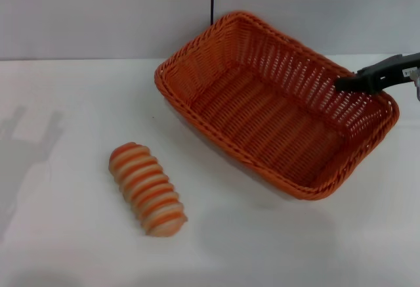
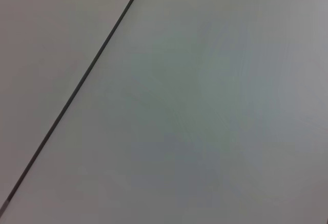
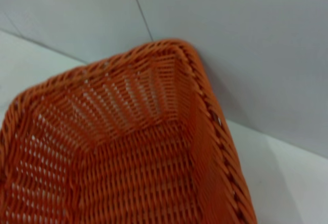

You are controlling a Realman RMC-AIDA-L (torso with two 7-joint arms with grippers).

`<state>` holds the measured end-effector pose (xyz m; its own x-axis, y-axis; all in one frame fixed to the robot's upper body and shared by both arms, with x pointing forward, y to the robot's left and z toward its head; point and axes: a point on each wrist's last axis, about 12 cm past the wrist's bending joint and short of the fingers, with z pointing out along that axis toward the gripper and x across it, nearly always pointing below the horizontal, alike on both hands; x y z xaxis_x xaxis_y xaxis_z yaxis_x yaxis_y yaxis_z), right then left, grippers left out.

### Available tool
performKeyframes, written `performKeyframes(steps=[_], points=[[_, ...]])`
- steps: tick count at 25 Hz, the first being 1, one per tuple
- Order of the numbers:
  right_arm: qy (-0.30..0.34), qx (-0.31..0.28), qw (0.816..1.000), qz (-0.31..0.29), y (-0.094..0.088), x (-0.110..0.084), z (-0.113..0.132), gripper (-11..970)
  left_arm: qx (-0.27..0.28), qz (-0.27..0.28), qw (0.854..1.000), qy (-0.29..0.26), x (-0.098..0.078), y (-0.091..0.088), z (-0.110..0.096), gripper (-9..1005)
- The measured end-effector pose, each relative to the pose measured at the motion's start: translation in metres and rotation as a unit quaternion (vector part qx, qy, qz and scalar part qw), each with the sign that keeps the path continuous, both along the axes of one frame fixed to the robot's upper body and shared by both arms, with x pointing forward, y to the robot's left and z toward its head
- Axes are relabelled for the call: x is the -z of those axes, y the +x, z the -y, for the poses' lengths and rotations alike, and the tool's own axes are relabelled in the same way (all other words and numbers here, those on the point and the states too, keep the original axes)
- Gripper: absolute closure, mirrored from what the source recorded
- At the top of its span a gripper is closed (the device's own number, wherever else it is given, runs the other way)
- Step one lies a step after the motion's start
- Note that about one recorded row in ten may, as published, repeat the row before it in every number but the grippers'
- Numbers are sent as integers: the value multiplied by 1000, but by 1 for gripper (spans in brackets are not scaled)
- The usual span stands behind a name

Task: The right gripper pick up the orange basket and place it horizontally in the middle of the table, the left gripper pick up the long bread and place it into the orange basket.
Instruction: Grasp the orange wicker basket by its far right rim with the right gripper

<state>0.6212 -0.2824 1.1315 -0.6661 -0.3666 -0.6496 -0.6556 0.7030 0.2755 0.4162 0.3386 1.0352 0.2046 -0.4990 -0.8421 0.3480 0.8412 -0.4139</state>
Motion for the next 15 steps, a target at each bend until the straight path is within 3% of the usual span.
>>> performKeyframes(steps=[7,15], points=[[66,21,997,43,-4,-9,11,809,-1,5,1000,4,-2,4,-2,150],[97,38,992,73,-8,-19,21,809,2,8,1000,6,-4,10,0,151]])
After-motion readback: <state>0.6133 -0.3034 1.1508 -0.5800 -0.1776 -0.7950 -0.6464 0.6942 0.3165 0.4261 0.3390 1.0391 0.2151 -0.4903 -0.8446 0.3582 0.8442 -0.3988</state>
